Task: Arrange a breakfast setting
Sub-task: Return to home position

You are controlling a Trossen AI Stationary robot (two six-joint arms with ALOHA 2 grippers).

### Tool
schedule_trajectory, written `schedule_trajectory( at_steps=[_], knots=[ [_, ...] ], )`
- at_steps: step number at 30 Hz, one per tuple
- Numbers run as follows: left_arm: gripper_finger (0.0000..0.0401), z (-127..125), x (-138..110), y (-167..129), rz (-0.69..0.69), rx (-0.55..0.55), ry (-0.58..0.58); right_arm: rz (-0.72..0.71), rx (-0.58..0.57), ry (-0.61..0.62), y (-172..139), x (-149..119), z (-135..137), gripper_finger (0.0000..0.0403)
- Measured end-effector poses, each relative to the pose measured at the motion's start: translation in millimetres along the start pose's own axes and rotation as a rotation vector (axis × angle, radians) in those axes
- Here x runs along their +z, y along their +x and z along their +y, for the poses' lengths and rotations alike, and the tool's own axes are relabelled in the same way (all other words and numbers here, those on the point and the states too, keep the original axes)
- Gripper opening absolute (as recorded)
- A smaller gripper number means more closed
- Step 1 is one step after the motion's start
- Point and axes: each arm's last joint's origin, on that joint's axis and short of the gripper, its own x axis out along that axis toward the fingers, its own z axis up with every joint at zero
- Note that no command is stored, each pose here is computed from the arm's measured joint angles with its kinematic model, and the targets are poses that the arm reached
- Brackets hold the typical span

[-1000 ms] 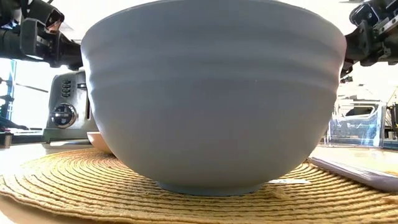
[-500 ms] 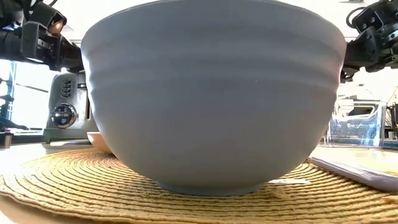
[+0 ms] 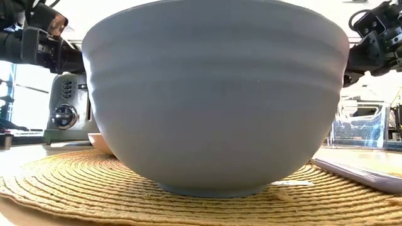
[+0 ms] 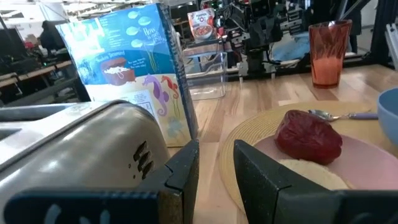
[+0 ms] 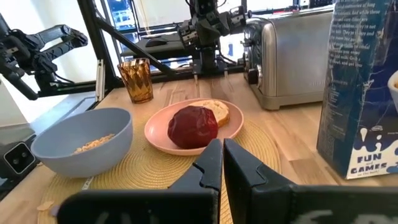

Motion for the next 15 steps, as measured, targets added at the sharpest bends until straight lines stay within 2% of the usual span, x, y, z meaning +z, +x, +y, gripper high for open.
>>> schedule_trajectory(
  at_steps=[7,15],
  knots=[
    [0.0090,0.0,0.0,0.0,0.000,0.000,-0.023,0.036,-0.006,-0.006,0.0,-3.6,-0.6,0.0000],
    [0.0090,0.0,0.1,0.0,-0.001,0.000,-0.023,0.046,-0.011,0.093,-0.1,-4.7,-0.8,0.0000]
  ],
)
